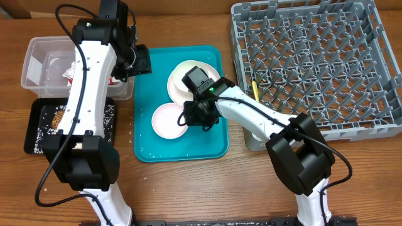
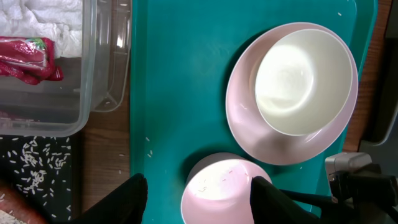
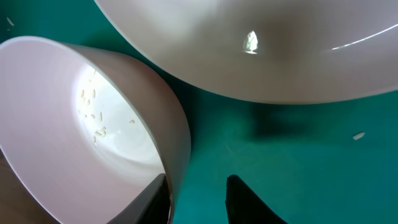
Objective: Sort waste into correct bins and load items into the dishwasher
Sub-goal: 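Reach the right gripper to the pink bowl and grasp its rim, then lift the pink bowl right and set it in the dish rack, then grasp the white bowl resting on the plate with the right gripper, then carry the white bowl right and place it in the dish rack, then grasp the edge of the pink-rimmed white plate with the right gripper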
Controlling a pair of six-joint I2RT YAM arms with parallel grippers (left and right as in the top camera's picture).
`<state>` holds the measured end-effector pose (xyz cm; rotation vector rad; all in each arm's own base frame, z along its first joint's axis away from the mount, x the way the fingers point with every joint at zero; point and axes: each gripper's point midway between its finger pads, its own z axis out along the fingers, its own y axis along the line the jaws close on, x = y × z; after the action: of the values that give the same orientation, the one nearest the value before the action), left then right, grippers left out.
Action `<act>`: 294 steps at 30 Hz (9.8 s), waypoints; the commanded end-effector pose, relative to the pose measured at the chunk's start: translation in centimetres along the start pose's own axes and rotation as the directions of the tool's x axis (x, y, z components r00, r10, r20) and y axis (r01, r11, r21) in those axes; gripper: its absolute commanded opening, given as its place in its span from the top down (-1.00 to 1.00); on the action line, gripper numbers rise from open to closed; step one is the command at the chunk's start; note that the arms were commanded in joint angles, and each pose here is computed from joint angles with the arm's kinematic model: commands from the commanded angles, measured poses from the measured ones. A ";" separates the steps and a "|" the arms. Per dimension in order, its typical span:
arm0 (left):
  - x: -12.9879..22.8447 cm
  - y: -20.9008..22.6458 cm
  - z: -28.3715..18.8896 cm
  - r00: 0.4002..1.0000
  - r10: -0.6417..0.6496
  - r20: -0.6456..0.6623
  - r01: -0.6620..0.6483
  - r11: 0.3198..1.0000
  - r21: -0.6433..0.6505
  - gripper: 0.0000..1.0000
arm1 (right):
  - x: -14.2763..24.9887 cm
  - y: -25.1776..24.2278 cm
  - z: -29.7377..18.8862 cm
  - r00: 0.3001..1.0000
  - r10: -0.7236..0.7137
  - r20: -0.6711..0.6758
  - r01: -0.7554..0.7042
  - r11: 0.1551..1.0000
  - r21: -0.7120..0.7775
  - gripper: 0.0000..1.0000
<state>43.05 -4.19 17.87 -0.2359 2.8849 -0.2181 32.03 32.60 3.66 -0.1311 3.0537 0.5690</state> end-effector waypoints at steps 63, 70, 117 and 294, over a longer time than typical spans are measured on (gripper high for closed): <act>-0.6 0.2 -0.8 0.999 0.014 0.034 -0.014 1.000 -0.008 -1.00 | -26.5 -19.4 -24.5 0.481 -0.704 0.524 -0.345 0.397 0.850 0.92; -0.6 0.2 -0.8 0.999 0.014 0.034 -0.014 1.000 -0.008 -1.00 | -27.2 -20.5 -20.9 0.499 -0.707 0.501 -0.313 0.392 0.865 0.92; -0.6 0.2 -0.8 0.999 0.015 0.034 -0.015 1.000 -0.008 -1.00 | -23.1 -12.0 -22.9 0.397 -0.665 0.633 -0.507 0.416 0.755 -0.13; -0.6 0.2 -0.8 0.999 0.015 0.034 -0.015 1.000 -0.008 -0.99 | -4.4 -3.4 0.0 0.913 0.298 0.277 -0.340 0.933 0.118 -0.11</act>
<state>43.11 -4.07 17.87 -0.2331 2.8824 -0.2069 36.44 29.33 3.38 0.3758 2.8649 0.3004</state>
